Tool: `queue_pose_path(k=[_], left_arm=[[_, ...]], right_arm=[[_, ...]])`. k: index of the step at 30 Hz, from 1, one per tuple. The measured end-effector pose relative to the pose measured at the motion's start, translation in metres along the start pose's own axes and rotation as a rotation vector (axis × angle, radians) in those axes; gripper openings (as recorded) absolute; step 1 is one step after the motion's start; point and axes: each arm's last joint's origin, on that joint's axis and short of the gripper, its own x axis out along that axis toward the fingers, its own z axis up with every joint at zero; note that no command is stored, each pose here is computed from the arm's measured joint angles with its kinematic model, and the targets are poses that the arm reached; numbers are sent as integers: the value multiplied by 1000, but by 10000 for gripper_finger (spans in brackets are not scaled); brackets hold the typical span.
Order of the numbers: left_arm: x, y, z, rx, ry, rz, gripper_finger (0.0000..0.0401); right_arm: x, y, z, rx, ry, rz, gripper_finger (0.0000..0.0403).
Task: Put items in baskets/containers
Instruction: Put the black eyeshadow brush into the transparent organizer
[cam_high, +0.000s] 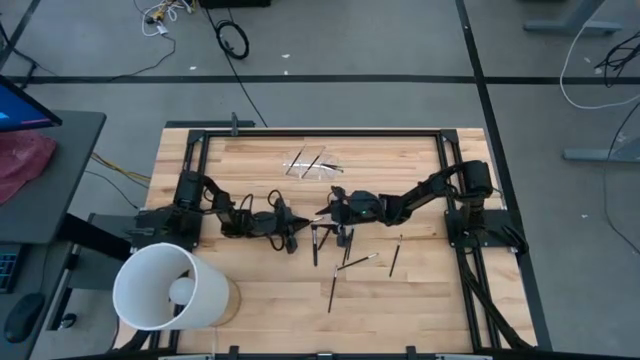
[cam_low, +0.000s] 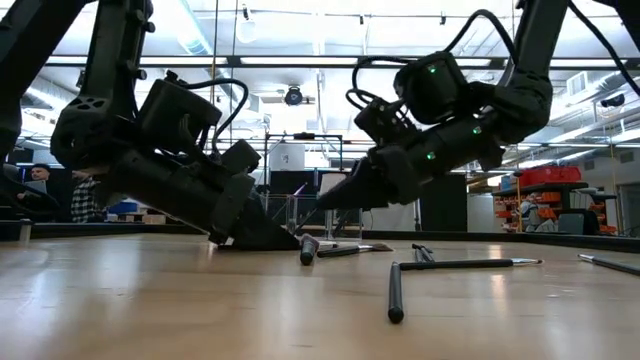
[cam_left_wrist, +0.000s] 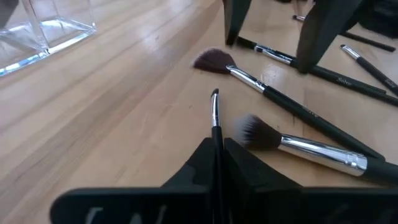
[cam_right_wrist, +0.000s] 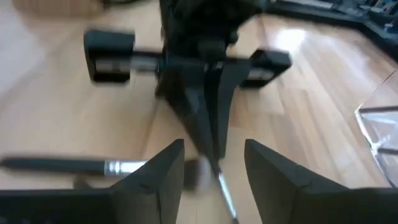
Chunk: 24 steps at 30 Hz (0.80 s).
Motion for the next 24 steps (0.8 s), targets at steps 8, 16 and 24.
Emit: queue_pose_path(k=[8,16,24], left_arm=[[-4,-8,8,-17,-125,-78,14],[-5,-12,17,-52,-186,-186,19],[-6,-14,19,-47,-208,-217,20]], right_arm=[[-1,-8,-9,-7,72,-11,164],[-2,-21,-14,16,100,-10,164],[-3,-18,-13,4,65,112,164]])
